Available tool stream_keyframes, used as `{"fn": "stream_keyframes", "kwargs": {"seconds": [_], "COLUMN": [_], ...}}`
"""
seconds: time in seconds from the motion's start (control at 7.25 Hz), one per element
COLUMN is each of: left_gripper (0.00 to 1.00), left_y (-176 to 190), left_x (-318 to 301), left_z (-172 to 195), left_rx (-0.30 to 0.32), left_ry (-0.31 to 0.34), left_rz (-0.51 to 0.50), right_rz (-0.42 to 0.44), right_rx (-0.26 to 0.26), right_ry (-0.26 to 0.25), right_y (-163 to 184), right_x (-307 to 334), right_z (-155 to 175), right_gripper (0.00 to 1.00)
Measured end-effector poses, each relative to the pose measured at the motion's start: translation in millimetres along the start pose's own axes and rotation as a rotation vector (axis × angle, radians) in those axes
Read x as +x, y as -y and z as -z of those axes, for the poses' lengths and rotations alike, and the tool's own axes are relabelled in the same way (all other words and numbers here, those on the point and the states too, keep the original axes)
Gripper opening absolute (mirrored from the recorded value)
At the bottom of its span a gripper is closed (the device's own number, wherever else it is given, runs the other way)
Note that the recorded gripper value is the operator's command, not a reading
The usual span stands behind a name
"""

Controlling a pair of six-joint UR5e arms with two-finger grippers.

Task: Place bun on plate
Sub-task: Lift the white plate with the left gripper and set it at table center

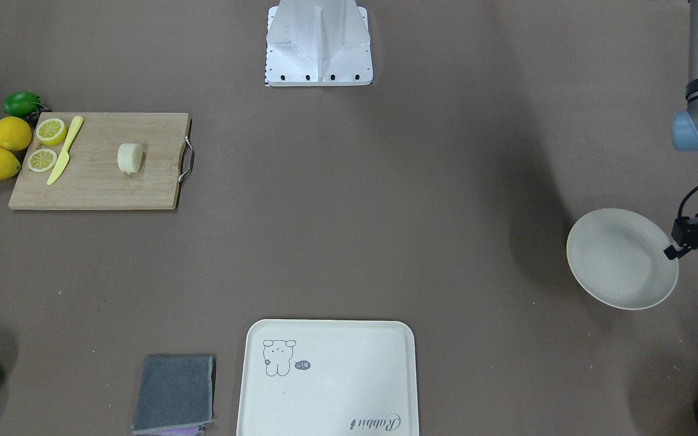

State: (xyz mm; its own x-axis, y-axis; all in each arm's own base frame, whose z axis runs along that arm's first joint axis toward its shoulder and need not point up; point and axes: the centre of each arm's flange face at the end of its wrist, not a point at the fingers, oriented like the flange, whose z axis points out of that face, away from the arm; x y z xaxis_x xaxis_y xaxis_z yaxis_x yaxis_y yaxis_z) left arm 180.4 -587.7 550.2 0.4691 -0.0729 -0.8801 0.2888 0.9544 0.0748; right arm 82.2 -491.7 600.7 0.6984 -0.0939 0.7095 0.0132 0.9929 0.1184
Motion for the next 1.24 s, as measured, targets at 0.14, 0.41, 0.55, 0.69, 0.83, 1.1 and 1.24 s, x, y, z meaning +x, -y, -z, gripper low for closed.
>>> {"fn": "stream_keyframes", "kwargs": {"seconds": [0.14, 0.41, 0.55, 0.69, 0.83, 1.1, 1.24], "left_gripper": [0.0, 0.0, 0.0, 0.0, 0.0, 0.0, 0.0], "left_y": [-17, -64, -89, -116, -146, -216, -248], "left_x": [50, 156, 204, 247, 284, 354, 377], "left_z": [-22, -67, -76, -74, -72, -93, -104], "left_rx": [0.008, 0.012, 0.01, 0.008, 0.013, 0.034, 0.04], "left_ry": [-0.014, -0.057, -0.062, -0.062, -0.067, -0.058, -0.046], "left_rz": [0.037, 0.118, 0.136, 0.15, 0.167, 0.177, 0.172], "right_rz": [0.0, -0.03, -0.042, -0.05, -0.054, -0.054, -0.051], "right_rx": [-0.001, 0.003, 0.002, -0.001, -0.006, -0.016, -0.019], "right_ry": [0.001, 0.005, 0.008, 0.011, 0.014, 0.018, 0.018], "right_y": [2, 8, 10, 12, 15, 20, 21], "right_x": [-9, -40, -56, -70, -81, -95, -99], "right_z": [0, 1, 0, -1, -4, -10, -11], "right_gripper": [1.0, 1.0, 1.0, 1.0, 1.0, 1.0, 1.0]}}
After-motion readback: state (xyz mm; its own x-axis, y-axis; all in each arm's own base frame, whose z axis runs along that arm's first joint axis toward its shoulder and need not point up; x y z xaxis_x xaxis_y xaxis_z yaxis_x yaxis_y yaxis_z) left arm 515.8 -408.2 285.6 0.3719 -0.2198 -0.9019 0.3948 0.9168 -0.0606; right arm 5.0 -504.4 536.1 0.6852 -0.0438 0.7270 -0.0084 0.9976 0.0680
